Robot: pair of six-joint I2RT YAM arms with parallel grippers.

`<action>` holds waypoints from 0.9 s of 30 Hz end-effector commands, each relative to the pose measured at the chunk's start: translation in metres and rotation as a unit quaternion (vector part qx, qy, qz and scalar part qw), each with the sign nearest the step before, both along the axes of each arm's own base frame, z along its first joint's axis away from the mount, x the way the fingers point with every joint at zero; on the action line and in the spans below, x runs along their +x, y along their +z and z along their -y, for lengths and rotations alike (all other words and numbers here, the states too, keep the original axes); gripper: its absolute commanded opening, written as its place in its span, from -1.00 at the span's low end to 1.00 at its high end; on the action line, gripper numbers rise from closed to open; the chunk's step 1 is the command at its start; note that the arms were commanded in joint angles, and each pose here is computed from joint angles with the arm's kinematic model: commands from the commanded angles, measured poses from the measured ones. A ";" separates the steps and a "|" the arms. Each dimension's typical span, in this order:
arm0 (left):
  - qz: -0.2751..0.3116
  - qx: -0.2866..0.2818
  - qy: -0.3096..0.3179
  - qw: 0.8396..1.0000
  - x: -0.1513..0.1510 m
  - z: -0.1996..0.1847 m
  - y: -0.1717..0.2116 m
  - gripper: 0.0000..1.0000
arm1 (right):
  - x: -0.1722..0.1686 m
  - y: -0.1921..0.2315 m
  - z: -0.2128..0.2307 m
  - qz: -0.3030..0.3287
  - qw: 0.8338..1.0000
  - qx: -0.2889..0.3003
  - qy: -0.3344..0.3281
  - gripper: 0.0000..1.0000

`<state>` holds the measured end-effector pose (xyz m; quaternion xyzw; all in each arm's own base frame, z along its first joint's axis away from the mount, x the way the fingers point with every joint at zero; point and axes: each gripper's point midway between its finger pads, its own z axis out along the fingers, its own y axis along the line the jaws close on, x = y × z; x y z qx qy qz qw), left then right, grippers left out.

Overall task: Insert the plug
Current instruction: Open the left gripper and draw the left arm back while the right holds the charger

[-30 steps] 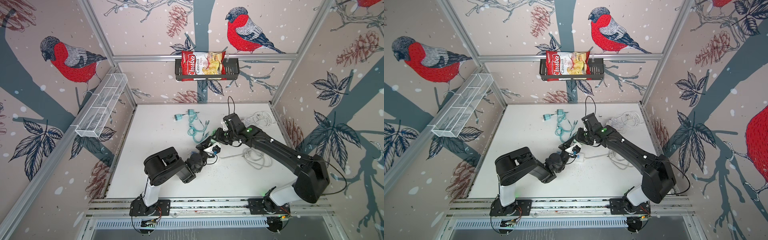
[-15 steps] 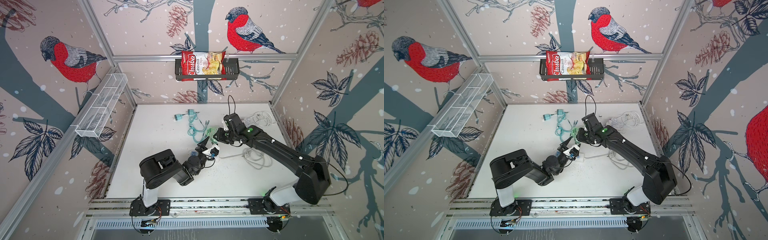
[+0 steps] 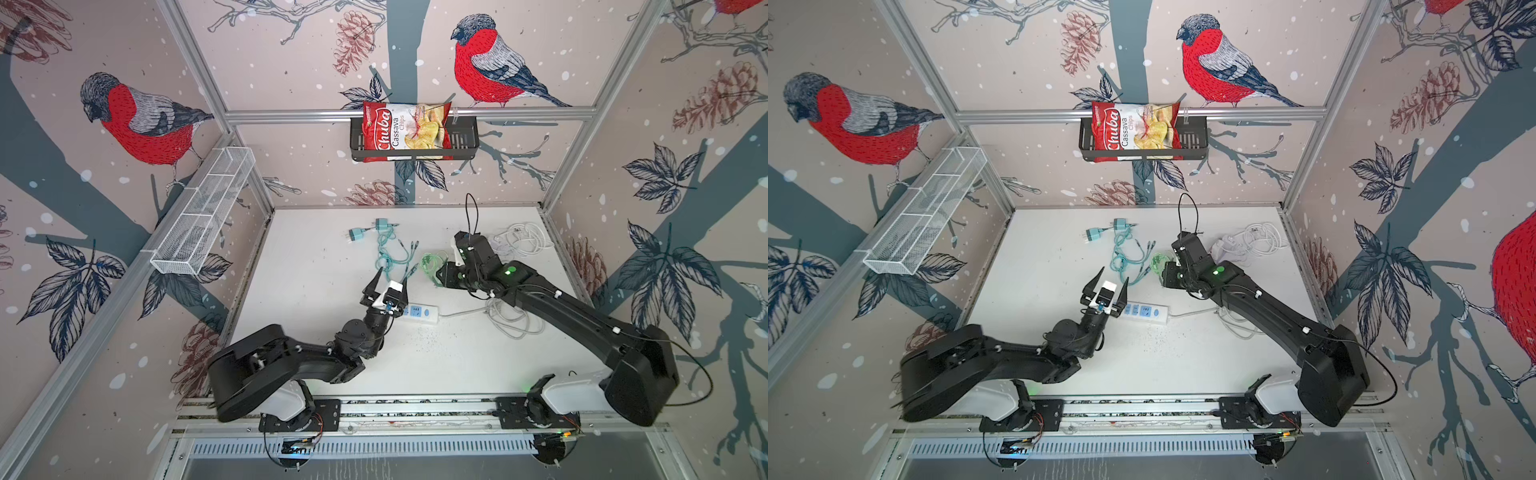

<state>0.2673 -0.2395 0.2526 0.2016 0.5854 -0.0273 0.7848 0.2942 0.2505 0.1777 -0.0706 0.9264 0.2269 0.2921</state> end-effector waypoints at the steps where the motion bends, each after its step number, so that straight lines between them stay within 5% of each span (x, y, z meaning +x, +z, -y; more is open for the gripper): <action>1: -0.074 0.002 0.003 0.997 0.002 -0.006 -0.017 0.36 | 0.010 0.005 -0.008 0.067 0.997 -0.004 0.047 -0.97; 17: -0.169 -0.134 -0.007 0.977 -0.036 -0.071 -0.011 0.35 | 0.014 -0.044 -0.087 0.097 0.968 -0.045 0.228 -0.98; 27: -0.188 -0.150 0.004 0.971 -0.043 -0.087 -0.015 0.33 | -0.005 -0.066 -0.130 0.094 0.945 -0.054 0.308 -0.99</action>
